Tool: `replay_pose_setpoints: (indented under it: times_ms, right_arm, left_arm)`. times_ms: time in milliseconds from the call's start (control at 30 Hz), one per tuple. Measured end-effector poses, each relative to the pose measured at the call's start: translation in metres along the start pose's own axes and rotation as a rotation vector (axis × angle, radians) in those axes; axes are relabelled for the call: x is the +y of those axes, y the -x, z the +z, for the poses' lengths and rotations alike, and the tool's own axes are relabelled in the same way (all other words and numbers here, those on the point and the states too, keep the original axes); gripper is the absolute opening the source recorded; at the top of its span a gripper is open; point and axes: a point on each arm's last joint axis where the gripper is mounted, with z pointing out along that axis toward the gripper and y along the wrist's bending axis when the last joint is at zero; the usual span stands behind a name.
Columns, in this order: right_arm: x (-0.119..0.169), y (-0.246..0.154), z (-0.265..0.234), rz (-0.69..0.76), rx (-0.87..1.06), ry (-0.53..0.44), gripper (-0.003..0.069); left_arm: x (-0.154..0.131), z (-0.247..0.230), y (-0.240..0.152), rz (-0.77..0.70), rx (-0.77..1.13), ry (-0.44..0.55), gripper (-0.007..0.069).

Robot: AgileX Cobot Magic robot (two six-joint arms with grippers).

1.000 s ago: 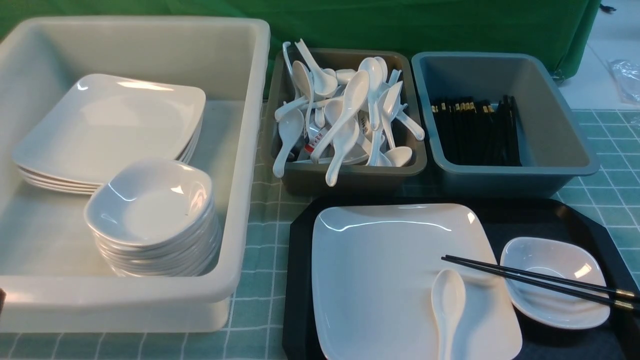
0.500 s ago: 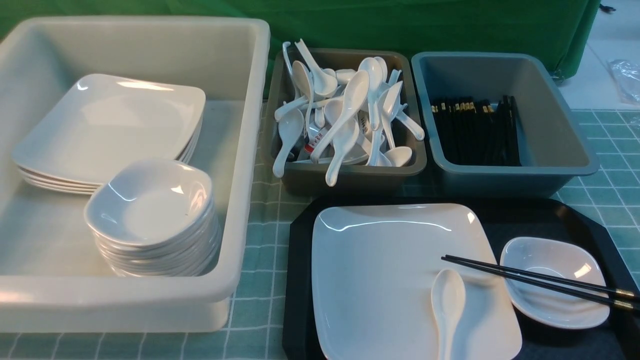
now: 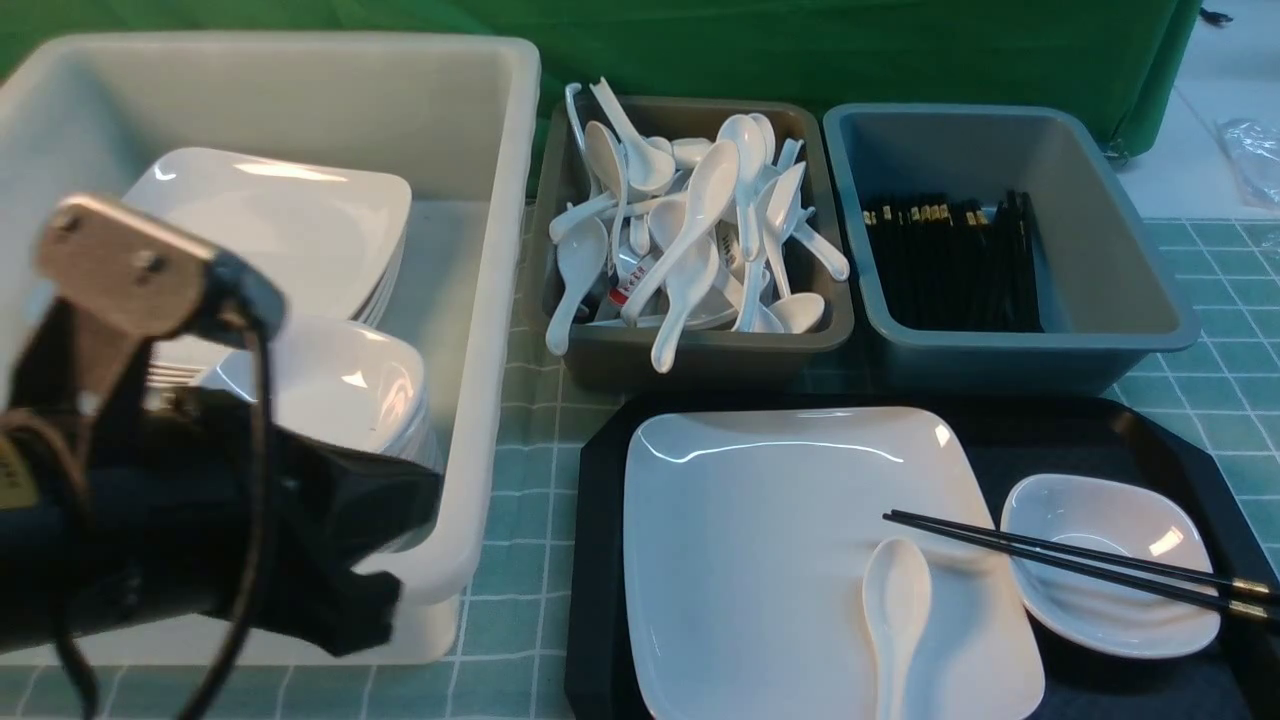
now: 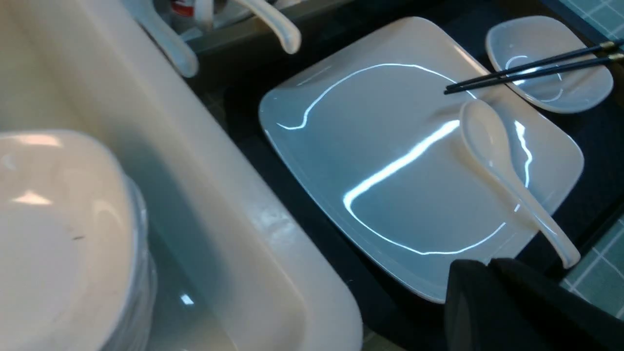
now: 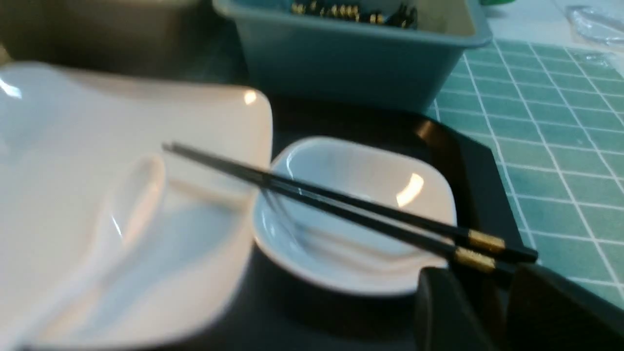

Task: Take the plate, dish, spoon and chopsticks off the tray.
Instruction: Use the right arm to grab a pair of chopsticks from the plate

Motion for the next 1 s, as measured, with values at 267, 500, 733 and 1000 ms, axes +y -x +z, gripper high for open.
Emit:
replay_pose_setpoints:
  times_ms: [267, 500, 733, 1000]
  right_arm:
    - [0.000, 0.017, -0.002, 0.471, -0.185, 0.041, 0.0242]
    - [0.019, 0.075, -0.001, 0.198, 0.220, 0.169, 0.0229]
    - [0.045, 0.124, 0.053, -0.338, 0.642, 0.298, 0.0229]
    - [0.042, 0.128, 0.125, -0.553, 0.986, 0.275, 0.0229]
  left_arm:
    - [-0.003, 0.003, -0.001, 0.011, 0.017, -0.020, 0.0013]
    - [-0.005, 0.010, -0.001, 0.037, 0.035, -0.049, 0.0013]
    - [-0.010, 0.015, -0.003, 0.057, 0.064, -0.120, 0.0013]
    - [-0.021, -0.003, -0.005, 0.128, 0.034, -0.211, 0.0013]
